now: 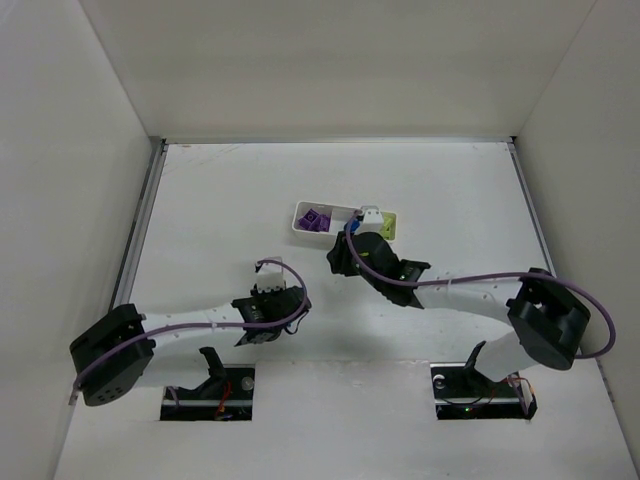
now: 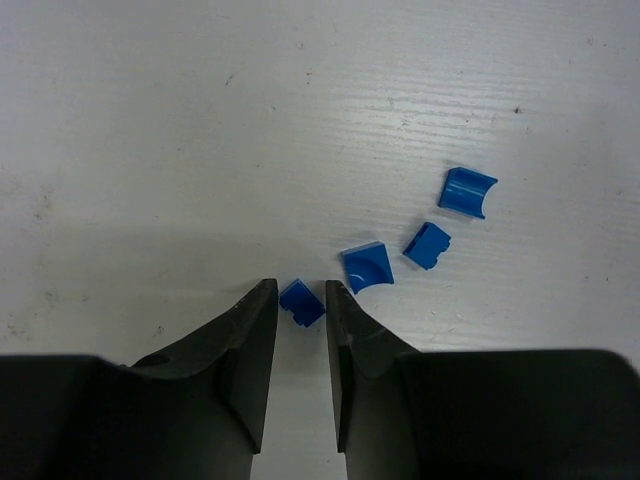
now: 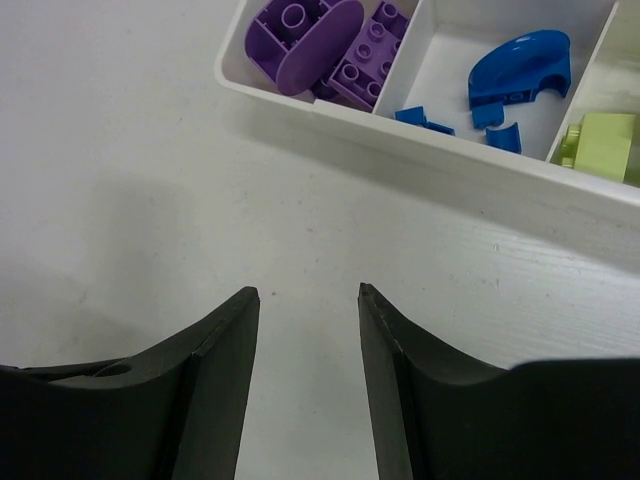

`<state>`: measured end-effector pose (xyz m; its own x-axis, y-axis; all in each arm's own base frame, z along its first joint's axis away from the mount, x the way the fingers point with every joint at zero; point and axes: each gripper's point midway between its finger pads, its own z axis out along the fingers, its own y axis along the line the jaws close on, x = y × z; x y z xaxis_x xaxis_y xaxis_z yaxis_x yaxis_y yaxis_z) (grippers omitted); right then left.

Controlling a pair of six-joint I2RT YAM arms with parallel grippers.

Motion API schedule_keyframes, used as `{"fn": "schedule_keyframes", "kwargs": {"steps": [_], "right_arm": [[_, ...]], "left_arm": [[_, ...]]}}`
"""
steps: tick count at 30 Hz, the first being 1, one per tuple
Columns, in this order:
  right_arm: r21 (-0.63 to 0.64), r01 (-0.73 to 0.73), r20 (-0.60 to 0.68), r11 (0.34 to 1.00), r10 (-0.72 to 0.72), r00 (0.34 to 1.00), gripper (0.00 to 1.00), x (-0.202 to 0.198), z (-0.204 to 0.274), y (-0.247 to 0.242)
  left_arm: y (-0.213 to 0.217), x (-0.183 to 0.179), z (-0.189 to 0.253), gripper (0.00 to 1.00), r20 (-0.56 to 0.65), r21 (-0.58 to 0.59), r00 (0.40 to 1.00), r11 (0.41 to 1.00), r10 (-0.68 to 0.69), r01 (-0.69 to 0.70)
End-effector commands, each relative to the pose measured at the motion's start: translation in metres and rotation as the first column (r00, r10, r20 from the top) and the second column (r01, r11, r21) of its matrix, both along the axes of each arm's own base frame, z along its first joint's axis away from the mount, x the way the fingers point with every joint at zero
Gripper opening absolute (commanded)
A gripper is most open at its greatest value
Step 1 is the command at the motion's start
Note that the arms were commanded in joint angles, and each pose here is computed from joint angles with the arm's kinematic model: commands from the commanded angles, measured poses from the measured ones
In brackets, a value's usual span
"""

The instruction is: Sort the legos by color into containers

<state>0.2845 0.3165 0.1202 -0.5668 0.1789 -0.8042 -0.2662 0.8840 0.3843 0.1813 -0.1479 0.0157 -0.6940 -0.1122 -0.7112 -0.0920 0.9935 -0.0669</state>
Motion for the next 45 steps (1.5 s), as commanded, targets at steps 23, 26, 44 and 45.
{"fn": "schedule_keyframes", "kwargs": {"steps": [23,26,44,45], "right_arm": [[0.129,0.121,0.103,0.984,-0.135,0.986,0.55,-0.014,0.036,-0.066],[0.14,0.146,0.098,0.979,-0.161,0.982,0.55,-0.014,0.033,-0.079],[0.155,0.169,0.073,0.973,-0.182,0.981,0.56,-0.018,0.012,-0.097],[0.155,0.168,0.075,0.973,-0.181,0.981,0.56,-0.018,0.012,-0.097]], "left_arm": [[-0.077,0.066,0.13,0.14,0.254,-0.208,0.963,0.967,-0.094,0.149],[-0.106,0.097,0.142,0.14,0.291,-0.216,0.949,0.958,-0.122,0.189],[-0.183,0.219,0.136,0.36,0.285,-0.233,0.942,0.94,-0.18,0.25],[-0.182,0.219,0.14,0.37,0.291,-0.23,0.94,0.94,-0.179,0.251]]}}
